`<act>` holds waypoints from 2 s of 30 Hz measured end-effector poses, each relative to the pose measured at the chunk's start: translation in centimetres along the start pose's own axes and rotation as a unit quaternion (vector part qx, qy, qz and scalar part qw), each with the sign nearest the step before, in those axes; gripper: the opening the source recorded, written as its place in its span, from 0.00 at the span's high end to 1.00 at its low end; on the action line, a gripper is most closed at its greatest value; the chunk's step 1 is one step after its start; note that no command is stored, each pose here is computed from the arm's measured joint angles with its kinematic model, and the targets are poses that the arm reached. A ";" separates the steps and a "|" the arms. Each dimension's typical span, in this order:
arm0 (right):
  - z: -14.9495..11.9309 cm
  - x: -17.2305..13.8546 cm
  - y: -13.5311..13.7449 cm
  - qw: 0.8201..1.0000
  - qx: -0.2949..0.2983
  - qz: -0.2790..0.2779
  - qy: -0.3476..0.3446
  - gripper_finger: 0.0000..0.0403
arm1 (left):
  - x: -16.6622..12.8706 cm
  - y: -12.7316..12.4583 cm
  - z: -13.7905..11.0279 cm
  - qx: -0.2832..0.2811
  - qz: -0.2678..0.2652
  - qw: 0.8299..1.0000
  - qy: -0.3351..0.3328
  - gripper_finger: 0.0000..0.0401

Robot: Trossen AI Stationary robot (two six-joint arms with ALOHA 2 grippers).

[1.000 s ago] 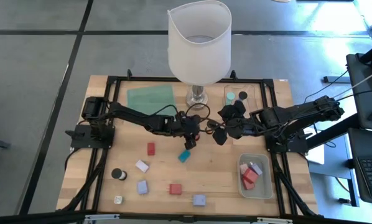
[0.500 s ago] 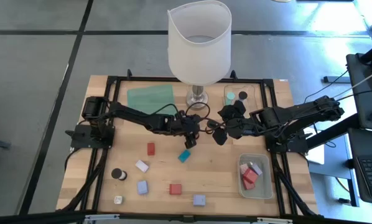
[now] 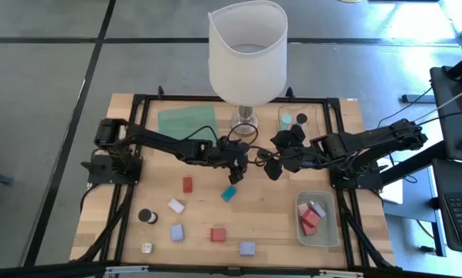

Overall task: Pick & Place Office items
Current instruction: Move the red hourglass to the center of the table, then put the red digital timer into the blue bin

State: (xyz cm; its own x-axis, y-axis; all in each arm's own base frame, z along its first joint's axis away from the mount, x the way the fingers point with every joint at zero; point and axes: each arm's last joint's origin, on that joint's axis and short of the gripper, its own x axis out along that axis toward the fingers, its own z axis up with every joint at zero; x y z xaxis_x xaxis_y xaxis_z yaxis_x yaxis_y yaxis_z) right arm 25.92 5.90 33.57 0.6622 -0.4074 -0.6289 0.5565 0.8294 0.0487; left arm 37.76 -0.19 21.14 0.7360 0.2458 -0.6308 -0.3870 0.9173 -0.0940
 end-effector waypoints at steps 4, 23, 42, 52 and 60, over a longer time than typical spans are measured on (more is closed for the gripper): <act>0.0 0.0 0.0 1.000 -0.001 0.000 0.000 0.21 | -3.1 0.3 1.3 -0.012 -0.006 1.000 -0.012 0.31; 0.2 0.1 -0.1 1.000 -0.010 -0.005 -0.008 0.21 | -17.5 1.4 -2.8 -0.165 -0.025 0.946 0.277 0.32; 1.4 1.0 -1.2 0.999 0.021 -0.033 -0.036 0.21 | -15.6 -0.9 -9.8 -0.425 0.224 0.845 0.237 0.32; 1.5 1.0 -1.2 0.999 0.014 -0.035 -0.035 0.21 | -10.9 -2.5 -12.2 -0.405 0.251 0.842 0.254 0.32; 1.5 1.0 -1.2 0.999 0.010 -0.034 -0.035 0.21 | -7.8 -3.3 -14.2 -0.385 0.287 0.836 0.264 0.32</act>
State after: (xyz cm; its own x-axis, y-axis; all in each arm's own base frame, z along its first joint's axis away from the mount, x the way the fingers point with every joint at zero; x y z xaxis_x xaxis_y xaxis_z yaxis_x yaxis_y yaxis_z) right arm 26.66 3.90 34.00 0.6553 -0.4883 -0.5763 0.6109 0.7913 0.0243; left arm 25.37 -9.57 15.45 0.0366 0.2169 -0.9755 -0.9850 0.1723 0.0014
